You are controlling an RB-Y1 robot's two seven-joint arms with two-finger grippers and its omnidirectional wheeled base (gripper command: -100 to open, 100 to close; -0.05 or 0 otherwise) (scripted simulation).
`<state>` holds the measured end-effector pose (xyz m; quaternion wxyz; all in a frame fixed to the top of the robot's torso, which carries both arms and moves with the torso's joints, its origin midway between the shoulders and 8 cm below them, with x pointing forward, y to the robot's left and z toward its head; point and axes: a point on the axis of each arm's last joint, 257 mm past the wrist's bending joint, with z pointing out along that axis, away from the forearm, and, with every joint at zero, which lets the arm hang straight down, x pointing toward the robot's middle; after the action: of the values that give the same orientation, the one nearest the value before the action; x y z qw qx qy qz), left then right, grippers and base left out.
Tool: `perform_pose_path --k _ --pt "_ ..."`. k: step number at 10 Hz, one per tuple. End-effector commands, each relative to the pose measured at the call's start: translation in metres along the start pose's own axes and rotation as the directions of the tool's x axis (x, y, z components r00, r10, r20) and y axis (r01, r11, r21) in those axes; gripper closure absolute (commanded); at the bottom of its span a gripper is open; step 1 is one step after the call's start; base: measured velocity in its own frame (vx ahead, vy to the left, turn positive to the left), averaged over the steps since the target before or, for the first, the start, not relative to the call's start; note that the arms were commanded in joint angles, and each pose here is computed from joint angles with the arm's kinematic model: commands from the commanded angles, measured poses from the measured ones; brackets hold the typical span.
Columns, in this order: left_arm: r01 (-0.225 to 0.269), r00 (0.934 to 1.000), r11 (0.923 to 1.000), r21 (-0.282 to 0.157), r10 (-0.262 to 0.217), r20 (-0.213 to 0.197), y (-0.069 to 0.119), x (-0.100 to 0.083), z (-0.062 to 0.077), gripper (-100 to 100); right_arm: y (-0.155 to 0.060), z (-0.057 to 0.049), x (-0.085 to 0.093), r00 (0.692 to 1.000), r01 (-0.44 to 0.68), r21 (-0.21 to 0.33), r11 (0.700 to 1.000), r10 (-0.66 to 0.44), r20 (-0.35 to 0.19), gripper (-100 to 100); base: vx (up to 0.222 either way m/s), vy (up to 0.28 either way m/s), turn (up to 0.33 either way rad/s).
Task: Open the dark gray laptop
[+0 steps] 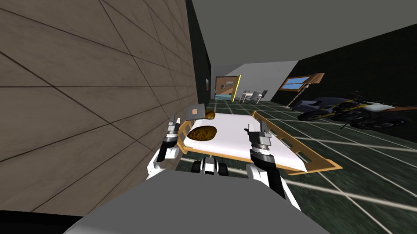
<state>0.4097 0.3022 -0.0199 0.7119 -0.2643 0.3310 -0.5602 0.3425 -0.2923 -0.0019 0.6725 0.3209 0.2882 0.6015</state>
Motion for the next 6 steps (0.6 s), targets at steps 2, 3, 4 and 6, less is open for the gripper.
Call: perform_pose_path --k 2,3,4,6 --pt "-0.007 1.0 0.9999 -0.009 0.007 0.004 0.023 -0.003 0.009 -100 0.0 0.0 0.0 1.0 0.0 0.0 1.0 0.0 0.0 0 0.014 0.02 -0.059" --pt "-0.008 1.0 0.9997 -0.021 0.008 0.004 0.029 -0.003 0.007 -100 0.0 0.0 0.0 1.0 0.0 0.0 1.0 0.0 0.0 0 0.013 0.024 -0.03" --pt "-0.011 0.9999 0.9997 -0.023 0.011 0.006 0.037 -0.004 0.011 -100 0.0 0.0 0.0 1.0 0.0 0.0 1.0 0.0 0.0 0 0.012 0.022 -0.039" --pt "-0.015 0.9999 0.9995 -0.029 0.015 0.008 0.046 -0.005 0.015 -100 0.0 0.0 0.0 1.0 0.0 0.0 1.0 0.0 0.0 0 0.01 0.017 -0.04"
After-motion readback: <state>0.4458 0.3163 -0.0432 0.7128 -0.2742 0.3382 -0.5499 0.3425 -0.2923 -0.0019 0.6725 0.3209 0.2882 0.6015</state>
